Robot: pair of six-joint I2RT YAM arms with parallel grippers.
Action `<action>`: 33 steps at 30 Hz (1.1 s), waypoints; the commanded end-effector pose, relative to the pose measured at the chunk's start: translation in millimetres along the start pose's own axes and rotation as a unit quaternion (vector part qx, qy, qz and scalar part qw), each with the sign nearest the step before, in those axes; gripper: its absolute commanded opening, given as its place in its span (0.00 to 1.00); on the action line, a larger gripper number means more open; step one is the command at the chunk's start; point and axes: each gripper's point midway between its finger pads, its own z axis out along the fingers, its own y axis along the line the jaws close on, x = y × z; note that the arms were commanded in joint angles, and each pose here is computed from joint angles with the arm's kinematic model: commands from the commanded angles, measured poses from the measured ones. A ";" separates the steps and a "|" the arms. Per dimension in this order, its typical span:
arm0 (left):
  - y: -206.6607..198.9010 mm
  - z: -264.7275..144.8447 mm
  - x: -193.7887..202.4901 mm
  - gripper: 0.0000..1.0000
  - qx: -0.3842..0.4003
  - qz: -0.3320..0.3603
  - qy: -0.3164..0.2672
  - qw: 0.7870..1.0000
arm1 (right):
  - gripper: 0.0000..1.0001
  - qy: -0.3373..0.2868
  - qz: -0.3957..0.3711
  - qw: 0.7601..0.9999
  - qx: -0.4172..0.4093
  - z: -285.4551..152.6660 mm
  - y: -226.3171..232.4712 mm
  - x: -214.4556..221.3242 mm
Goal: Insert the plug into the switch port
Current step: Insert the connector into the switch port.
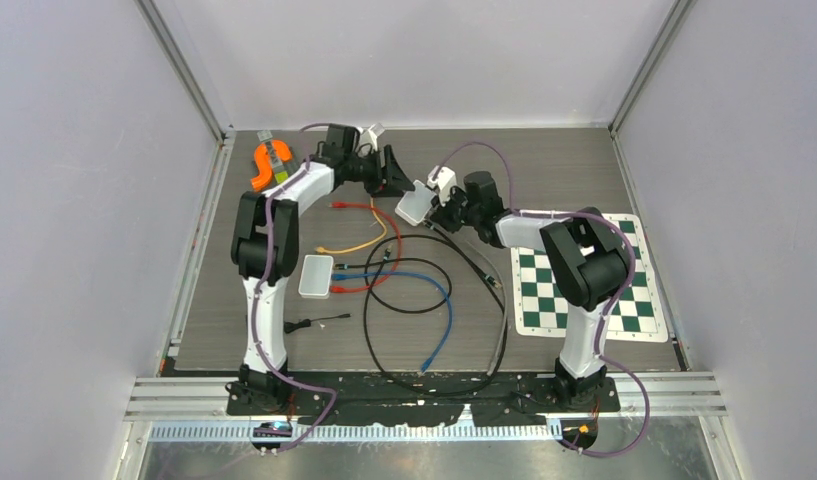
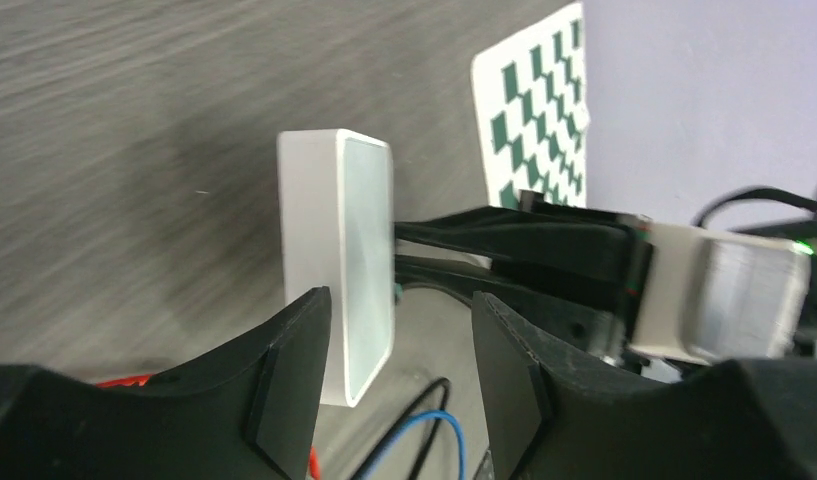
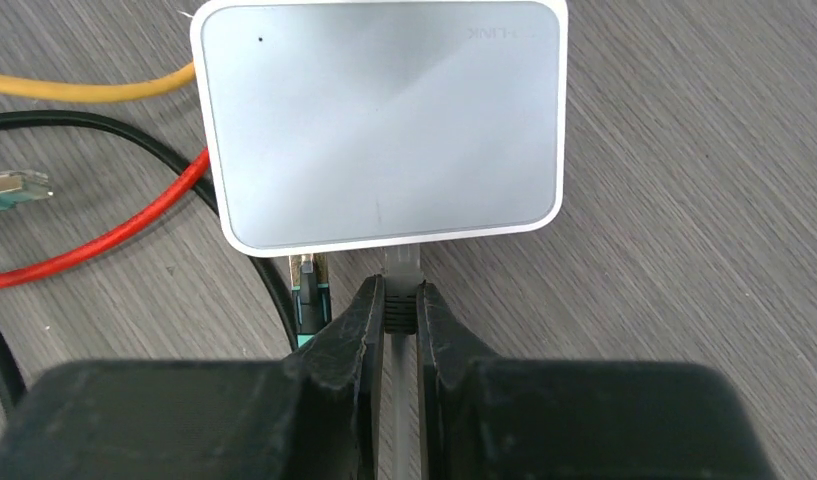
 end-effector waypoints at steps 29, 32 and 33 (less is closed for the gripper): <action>-106.1 -86.7 18.8 0.63 0.063 0.075 0.005 0.995 | 0.05 -0.265 -0.104 0.958 0.034 -127.6 -2.7 -142.0; -117.2 -89.1 13.9 0.64 0.082 0.080 -0.004 0.993 | 0.05 -0.271 -0.101 0.957 0.010 -131.6 7.8 -143.6; -122.1 -90.2 13.2 0.64 0.093 0.079 -0.004 0.993 | 0.05 -0.275 -0.100 0.956 -0.002 -132.9 12.4 -144.8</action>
